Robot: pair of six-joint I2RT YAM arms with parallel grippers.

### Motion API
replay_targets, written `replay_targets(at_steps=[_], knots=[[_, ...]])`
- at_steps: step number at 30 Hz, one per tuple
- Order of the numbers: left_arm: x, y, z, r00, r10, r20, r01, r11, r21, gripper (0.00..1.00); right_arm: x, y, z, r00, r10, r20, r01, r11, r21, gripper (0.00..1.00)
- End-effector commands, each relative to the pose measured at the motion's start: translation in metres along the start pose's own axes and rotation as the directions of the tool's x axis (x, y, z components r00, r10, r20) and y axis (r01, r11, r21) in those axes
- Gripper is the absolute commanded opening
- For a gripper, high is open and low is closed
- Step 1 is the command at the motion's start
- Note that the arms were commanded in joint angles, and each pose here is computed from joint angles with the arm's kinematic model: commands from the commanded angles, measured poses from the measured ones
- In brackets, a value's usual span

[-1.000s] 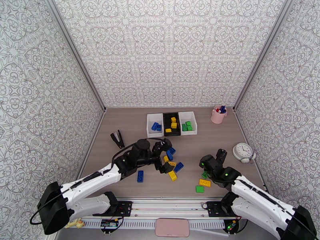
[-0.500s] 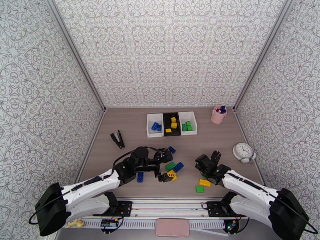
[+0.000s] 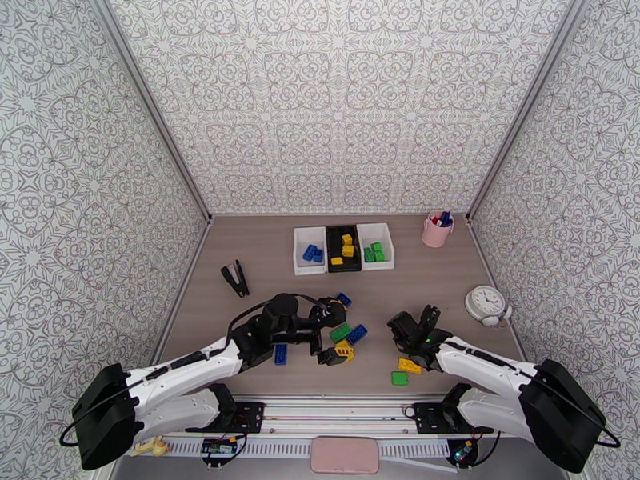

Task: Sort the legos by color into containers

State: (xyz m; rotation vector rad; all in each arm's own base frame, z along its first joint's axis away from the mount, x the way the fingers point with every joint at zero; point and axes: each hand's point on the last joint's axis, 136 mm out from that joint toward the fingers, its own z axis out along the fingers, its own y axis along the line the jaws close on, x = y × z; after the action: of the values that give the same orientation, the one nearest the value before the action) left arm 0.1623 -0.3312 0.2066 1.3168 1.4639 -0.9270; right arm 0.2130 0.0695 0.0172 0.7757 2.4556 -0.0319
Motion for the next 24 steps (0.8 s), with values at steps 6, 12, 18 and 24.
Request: replay_targets(at_steps=[6,12,18,24], knots=[[-0.005,-0.004,0.002,0.999,0.014,0.031,-0.014,1.0,0.016,1.0,0.002,0.011,0.002,0.998,0.051,-0.02,-0.052,0.998,-0.03,0.43],[-0.008,-0.002,0.001,0.999,0.005,0.042,-0.005,1.0,0.008,1.0,-0.002,0.01,-0.002,0.999,0.051,-0.01,-0.052,0.999,-0.017,0.34],[-0.006,0.003,-0.004,0.999,-0.017,0.042,0.018,0.999,-0.026,1.0,-0.014,0.025,-0.013,0.999,0.027,0.02,-0.025,0.995,-0.093,0.27],[-0.003,0.011,-0.013,0.998,-0.029,0.053,0.034,0.995,-0.099,0.99,-0.04,0.061,-0.035,0.987,-0.064,0.149,0.104,0.955,-0.278,0.28]])
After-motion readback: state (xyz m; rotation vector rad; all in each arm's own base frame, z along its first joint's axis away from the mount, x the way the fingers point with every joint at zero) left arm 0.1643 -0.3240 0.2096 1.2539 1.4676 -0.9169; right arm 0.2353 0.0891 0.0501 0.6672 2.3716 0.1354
